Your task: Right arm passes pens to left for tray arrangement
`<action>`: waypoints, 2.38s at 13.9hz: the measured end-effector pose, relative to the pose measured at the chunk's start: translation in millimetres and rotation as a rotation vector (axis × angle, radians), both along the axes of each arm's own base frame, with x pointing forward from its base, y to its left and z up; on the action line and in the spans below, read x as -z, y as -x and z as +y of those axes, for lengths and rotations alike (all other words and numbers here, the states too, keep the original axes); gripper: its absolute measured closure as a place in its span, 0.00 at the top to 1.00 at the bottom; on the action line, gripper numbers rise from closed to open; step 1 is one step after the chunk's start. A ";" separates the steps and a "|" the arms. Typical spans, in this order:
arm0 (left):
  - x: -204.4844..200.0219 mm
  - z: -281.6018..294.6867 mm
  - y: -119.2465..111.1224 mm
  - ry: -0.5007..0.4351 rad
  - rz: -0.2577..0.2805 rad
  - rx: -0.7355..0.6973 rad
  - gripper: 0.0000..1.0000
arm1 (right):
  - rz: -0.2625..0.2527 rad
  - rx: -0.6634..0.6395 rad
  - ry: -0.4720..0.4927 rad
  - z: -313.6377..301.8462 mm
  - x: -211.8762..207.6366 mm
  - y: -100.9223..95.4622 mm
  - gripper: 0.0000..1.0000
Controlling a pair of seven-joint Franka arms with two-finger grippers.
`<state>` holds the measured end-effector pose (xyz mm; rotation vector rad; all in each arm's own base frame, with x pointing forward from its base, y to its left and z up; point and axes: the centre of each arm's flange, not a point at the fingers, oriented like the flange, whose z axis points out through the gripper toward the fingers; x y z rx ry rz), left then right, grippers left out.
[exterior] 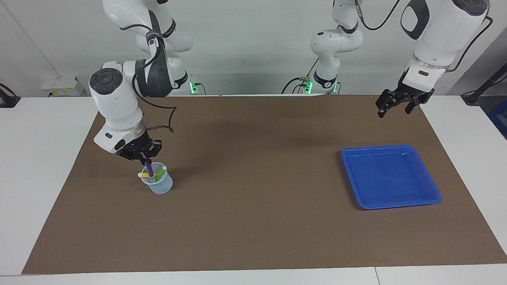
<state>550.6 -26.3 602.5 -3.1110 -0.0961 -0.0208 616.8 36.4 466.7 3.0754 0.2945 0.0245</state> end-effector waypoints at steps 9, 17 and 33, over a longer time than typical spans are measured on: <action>1.2 -5.2 11.4 0.126 0.066 -0.021 1.00 | 0.021 0.063 -0.165 -3.6 -94.8 31.0 0.17; -3.5 -37.3 19.2 0.277 0.106 -0.246 0.93 | 0.011 0.207 -0.411 41.2 -119.2 33.4 0.17; 54.2 -130.6 18.2 0.758 0.428 -1.110 0.81 | 0.140 0.832 -0.798 299.3 -93.6 59.5 0.17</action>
